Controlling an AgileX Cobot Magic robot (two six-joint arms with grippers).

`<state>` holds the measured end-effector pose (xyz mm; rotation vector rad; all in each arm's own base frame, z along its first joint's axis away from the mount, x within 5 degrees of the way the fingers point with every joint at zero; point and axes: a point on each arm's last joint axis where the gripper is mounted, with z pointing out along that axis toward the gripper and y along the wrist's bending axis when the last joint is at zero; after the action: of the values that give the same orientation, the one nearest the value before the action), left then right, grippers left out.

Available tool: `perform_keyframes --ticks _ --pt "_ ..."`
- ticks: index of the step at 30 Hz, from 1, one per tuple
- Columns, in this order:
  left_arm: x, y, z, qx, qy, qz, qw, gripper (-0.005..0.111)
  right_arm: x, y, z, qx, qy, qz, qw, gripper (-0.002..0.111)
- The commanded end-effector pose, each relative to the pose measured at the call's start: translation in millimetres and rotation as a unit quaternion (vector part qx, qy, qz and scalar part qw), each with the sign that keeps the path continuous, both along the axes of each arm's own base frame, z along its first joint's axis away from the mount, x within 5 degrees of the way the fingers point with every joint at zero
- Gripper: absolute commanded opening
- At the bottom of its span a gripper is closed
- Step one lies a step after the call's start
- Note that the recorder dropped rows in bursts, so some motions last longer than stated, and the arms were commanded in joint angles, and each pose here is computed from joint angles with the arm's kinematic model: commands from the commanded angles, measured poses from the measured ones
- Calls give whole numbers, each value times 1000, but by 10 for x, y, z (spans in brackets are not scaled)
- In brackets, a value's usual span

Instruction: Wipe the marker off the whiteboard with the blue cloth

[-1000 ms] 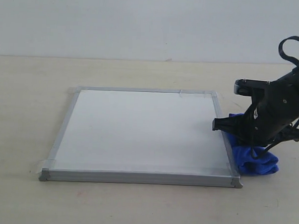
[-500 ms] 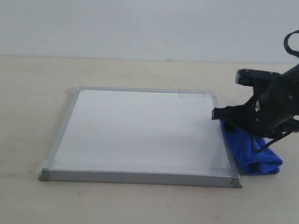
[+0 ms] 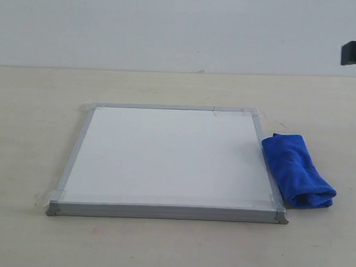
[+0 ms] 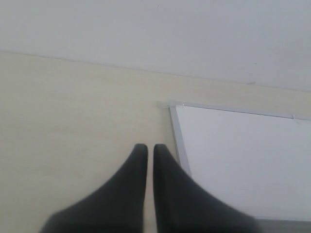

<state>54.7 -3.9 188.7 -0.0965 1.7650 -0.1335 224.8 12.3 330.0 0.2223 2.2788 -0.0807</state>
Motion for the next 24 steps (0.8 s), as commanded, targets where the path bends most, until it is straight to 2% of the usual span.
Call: perform_keyframes --ticks 1,4,10,19,21,24 --pt "-1 2 -13 4 1 1 1000 4 -344 -47 146 -21 22 24 999 0" --pt "-1 2 -13 4 1 1 1000 4 -500 -38 242 -21 3 50 999 0" --pt "-1 2 -13 4 1 1 1000 4 -795 -71 400 -3 -37 46 998 0" --pt "-1 2 -13 4 1 1 1000 4 -998 -90 517 -4 -82 53 995 0" --pt "-1 2 -13 4 1 1 1000 4 -1052 -101 569 -10 -107 56 993 0" --pt "-1 2 -13 4 1 1 1000 4 -1234 -123 697 -7 -186 64 981 0"
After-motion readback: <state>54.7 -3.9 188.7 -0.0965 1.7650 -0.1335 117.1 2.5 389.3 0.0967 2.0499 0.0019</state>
